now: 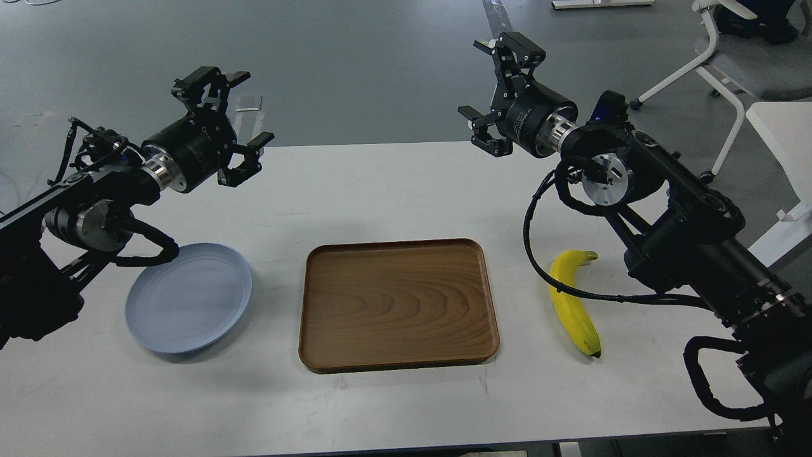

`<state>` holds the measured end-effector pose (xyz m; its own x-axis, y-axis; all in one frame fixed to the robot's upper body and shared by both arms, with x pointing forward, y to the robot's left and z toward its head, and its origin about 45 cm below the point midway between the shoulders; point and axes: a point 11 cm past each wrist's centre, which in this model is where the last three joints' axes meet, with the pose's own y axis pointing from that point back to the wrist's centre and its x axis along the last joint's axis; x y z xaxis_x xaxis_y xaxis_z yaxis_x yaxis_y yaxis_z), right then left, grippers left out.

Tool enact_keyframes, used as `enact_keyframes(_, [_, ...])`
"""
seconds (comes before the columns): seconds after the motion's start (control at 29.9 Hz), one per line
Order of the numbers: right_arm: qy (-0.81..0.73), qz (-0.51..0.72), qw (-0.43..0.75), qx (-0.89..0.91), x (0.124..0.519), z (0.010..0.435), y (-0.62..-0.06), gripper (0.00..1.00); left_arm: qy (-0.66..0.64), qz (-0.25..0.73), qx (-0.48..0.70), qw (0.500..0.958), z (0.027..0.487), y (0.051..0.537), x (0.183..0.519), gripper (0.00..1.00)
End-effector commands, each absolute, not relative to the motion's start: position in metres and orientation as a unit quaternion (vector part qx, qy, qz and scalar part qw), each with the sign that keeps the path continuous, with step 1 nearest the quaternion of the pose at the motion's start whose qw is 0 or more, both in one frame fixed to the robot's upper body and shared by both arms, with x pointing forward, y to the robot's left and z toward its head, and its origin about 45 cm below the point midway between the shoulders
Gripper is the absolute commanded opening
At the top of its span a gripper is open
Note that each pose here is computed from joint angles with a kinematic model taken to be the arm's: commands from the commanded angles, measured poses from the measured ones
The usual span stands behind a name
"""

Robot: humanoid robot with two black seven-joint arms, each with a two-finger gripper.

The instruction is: Place banana on plate with both arms

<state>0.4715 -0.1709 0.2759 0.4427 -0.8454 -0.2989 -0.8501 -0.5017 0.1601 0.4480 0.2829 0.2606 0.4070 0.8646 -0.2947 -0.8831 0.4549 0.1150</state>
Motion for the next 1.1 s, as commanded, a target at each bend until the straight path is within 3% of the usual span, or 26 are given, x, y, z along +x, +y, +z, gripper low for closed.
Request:
enact_keyframes(0.0, [0.504, 0.17, 0.003, -0.847, 0.471, 0.273, -0.178, 1.0, 0.076, 0.516, 0.021, 0.853, 0.263, 0.279, 0.45, 0.98])
enact_keyframes(0.07, [0.507, 0.166, 0.002, -0.846, 0.471, 0.274, -0.183, 1.0, 0.001, 0.513, 0.066, 0.856, 0.264, 0.278, 0.449, 0.98])
enact_keyframes(0.2, [0.514, 0.152, 0.0, -0.844, 0.472, 0.281, -0.195, 1.0, -0.265, 0.488, 0.19, 0.809, 0.282, 0.286, 0.442, 0.98])
enact_keyframes(0.43, [0.52, 0.146, -0.006, -0.841, 0.468, 0.279, -0.208, 1.0, -0.312, 0.424, 0.252, 0.812, 0.283, 0.304, 0.406, 0.98])
enact_keyframes(0.67, [0.515, 0.151, -0.012, -0.843, 0.461, 0.27, -0.206, 1.0, -0.441, 0.39, 0.343, 0.732, 0.249, 0.331, 0.379, 0.98])
enact_keyframes(0.87, [0.511, 0.152, -0.009, -0.846, 0.46, 0.271, -0.202, 1.0, -0.457, 0.334, 0.358, 0.742, 0.243, 0.359, 0.344, 0.98])
enact_keyframes(1.07, [0.51, 0.153, -0.021, -0.846, 0.457, 0.263, -0.202, 1.0, -0.445, 0.322, 0.38, 0.744, 0.23, 0.369, 0.334, 0.98])
